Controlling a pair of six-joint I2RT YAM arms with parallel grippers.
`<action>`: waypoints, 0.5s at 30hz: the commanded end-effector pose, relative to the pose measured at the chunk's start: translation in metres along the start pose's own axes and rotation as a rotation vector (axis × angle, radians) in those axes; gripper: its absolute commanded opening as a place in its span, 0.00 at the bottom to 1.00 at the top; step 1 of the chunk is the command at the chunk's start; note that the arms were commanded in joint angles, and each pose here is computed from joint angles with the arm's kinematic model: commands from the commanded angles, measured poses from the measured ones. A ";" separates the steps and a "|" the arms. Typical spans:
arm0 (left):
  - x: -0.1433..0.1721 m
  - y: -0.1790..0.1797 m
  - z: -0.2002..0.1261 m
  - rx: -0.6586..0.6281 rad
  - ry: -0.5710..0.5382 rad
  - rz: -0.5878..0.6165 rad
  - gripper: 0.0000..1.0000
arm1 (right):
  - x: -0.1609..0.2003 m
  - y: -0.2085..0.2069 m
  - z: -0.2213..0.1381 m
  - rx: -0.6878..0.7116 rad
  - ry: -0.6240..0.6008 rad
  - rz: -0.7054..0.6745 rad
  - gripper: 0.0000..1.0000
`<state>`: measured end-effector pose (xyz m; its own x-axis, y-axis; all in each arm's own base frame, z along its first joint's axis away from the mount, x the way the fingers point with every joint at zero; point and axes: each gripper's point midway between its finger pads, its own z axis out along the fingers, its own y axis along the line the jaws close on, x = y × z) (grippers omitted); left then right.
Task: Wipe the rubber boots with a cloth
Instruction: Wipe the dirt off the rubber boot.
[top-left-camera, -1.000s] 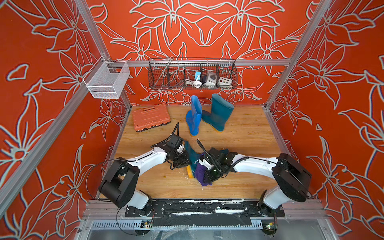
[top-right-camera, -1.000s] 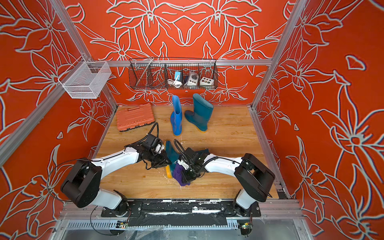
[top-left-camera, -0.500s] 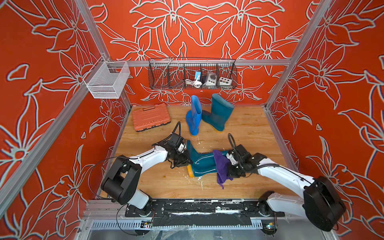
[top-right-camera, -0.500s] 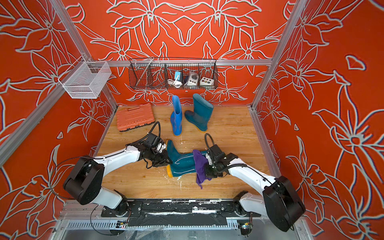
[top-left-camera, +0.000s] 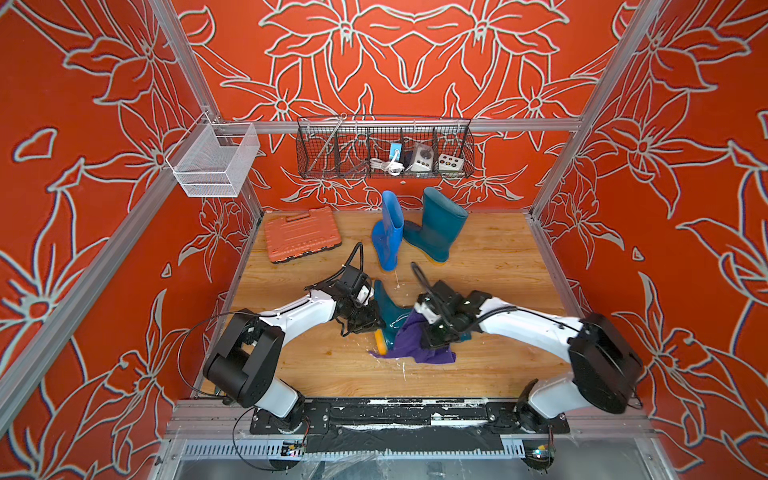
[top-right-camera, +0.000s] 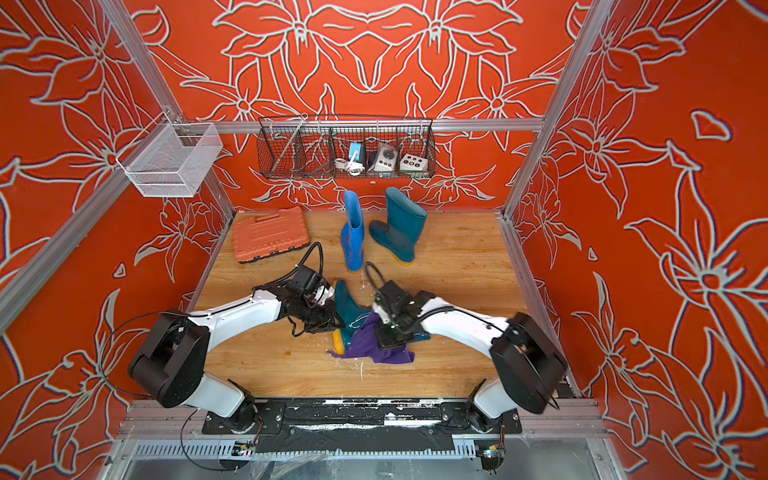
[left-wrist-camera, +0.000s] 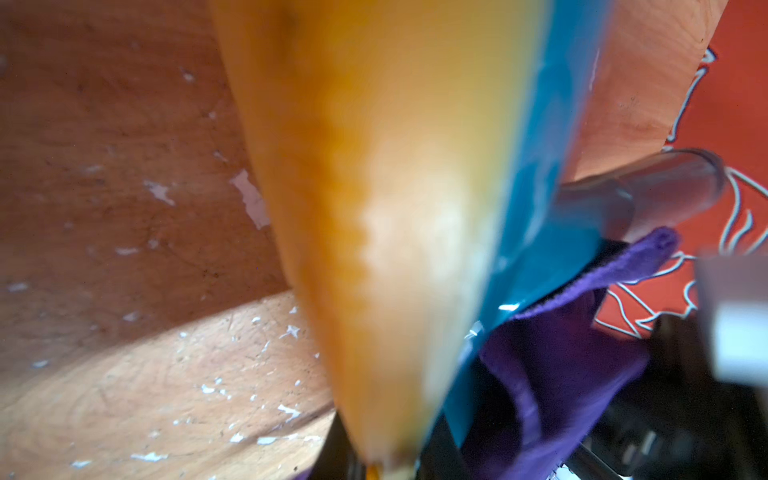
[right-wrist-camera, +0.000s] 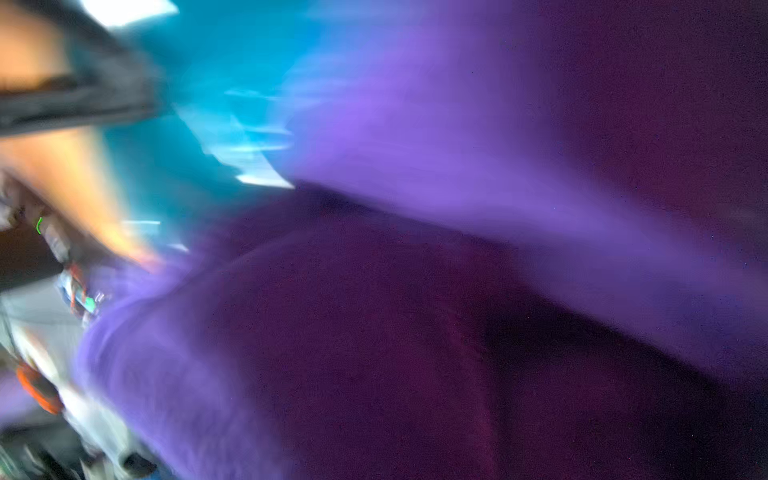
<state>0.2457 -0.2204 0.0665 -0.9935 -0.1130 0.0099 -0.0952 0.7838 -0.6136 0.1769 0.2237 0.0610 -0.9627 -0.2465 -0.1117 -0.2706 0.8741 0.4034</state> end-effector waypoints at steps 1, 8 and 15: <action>0.016 -0.001 -0.010 -0.022 0.058 0.065 0.04 | 0.025 -0.064 -0.035 0.124 -0.053 0.192 0.00; 0.008 -0.011 -0.041 -0.072 -0.025 0.178 0.52 | 0.007 -0.037 -0.099 0.038 -0.269 0.198 0.00; 0.018 -0.011 -0.051 -0.018 -0.098 0.154 0.63 | -0.036 0.050 -0.106 -0.048 -0.312 -0.074 0.00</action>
<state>0.2386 -0.2046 0.1237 -0.9815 -0.0350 -0.1884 0.0834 0.8073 -0.5843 0.1855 0.2028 0.1669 -0.9266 -0.1312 -0.3525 -0.2807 0.8649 0.4160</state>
